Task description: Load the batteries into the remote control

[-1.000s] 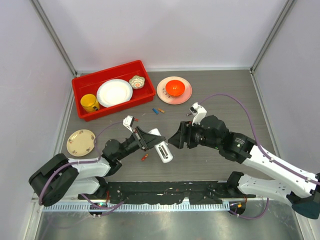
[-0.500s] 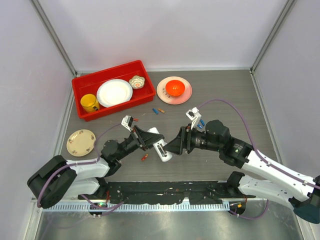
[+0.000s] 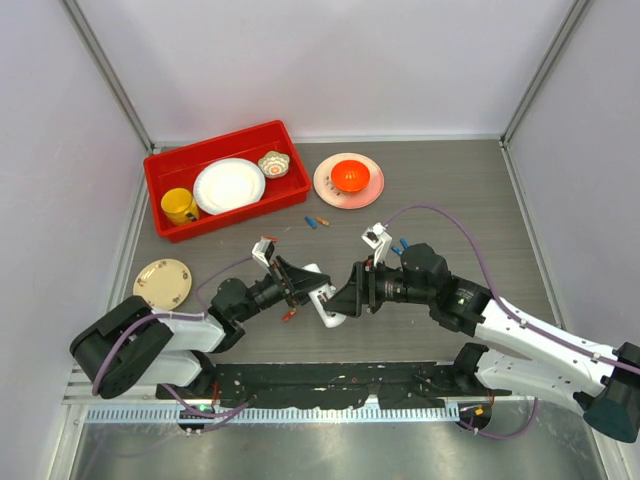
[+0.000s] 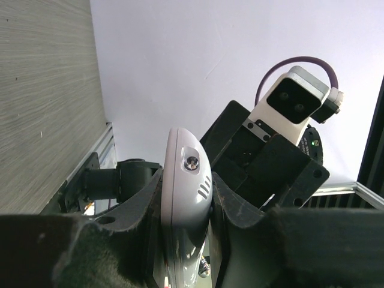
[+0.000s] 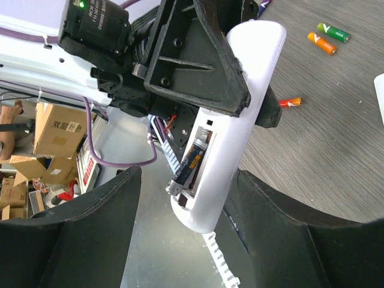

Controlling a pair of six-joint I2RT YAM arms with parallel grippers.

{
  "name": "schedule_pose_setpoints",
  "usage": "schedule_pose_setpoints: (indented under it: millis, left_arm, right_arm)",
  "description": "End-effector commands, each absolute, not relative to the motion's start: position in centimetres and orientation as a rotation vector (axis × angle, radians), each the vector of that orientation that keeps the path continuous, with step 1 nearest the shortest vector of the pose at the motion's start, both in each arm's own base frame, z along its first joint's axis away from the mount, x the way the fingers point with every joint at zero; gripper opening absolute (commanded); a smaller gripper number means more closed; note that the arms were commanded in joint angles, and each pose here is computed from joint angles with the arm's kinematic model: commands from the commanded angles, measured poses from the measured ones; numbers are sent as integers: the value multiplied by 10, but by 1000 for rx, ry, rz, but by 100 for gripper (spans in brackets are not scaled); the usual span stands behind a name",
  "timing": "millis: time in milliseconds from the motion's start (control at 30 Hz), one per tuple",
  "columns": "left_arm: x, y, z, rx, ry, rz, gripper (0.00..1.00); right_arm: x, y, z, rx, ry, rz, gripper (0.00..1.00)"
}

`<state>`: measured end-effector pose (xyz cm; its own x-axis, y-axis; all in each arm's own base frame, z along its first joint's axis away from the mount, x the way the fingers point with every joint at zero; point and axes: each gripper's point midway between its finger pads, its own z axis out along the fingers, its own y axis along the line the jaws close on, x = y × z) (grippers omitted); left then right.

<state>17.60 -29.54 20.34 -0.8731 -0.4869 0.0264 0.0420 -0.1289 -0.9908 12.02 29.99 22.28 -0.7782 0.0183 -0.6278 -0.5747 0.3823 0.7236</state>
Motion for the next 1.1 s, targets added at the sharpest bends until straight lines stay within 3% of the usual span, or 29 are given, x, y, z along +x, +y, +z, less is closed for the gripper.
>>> schedule_pose_setpoints:
  millis: [0,500,1067]
  left_arm:
    - [159,-285,264,-318,1520,-2235,0]
    - [149,-283,278,-219,1475,-2251,0]
    - [147,-283,279,-194,1474,-2250,0]
  right_arm:
    - [120,305,230,-534,2031,1433,70]
    - [112,306,223,-588,2040,1466,64]
    - [111,307,227,-572,2034,1495,67]
